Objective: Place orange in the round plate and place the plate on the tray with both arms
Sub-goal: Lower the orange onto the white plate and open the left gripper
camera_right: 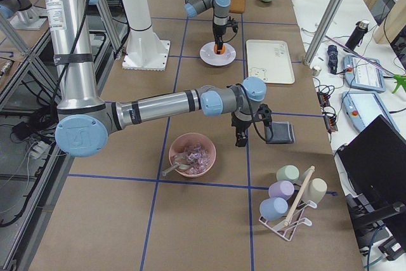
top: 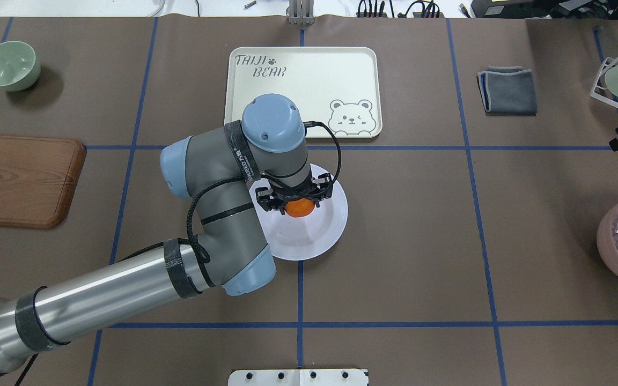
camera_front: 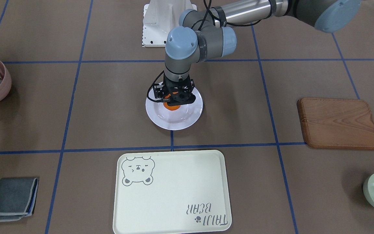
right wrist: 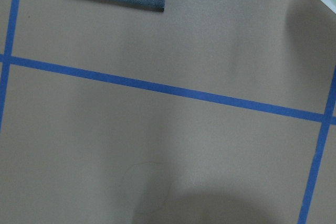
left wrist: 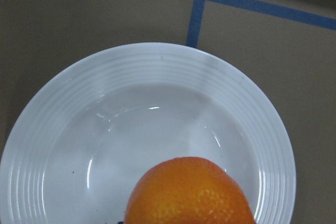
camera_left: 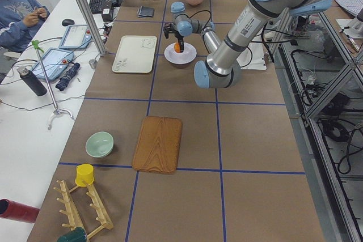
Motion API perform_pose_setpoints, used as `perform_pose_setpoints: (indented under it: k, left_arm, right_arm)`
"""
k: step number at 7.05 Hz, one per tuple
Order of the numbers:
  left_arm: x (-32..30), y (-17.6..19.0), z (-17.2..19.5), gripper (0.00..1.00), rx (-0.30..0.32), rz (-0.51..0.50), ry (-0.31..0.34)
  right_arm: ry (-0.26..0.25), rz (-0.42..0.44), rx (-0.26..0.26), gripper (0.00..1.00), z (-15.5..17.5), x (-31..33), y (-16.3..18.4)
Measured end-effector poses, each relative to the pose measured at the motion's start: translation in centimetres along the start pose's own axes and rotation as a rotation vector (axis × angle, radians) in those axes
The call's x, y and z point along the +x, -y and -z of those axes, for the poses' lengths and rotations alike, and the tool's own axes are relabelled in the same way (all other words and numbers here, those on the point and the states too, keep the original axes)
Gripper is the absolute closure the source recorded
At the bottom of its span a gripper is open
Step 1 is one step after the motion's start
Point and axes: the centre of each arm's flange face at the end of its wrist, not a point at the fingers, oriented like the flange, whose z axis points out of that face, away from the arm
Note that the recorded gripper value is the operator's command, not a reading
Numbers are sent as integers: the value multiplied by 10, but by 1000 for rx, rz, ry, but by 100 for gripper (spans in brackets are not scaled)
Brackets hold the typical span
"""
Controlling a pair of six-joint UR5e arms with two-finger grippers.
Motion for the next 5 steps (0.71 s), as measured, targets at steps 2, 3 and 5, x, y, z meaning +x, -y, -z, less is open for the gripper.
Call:
perform_pose_setpoints:
  k: [2,3,5]
  left_arm:
    - [0,-6,-9,86,-7,-4,6]
    - [0,-6,-12,48,-8,-8,1]
    - [-1,-4,-18,3,-7,-14,-8]
  right_arm:
    - [0,0,-2,0,-1,0,0]
    - [0,1,-3,0,-1,-1,0]
    - [0,2,-3,0,-2,-1,0]
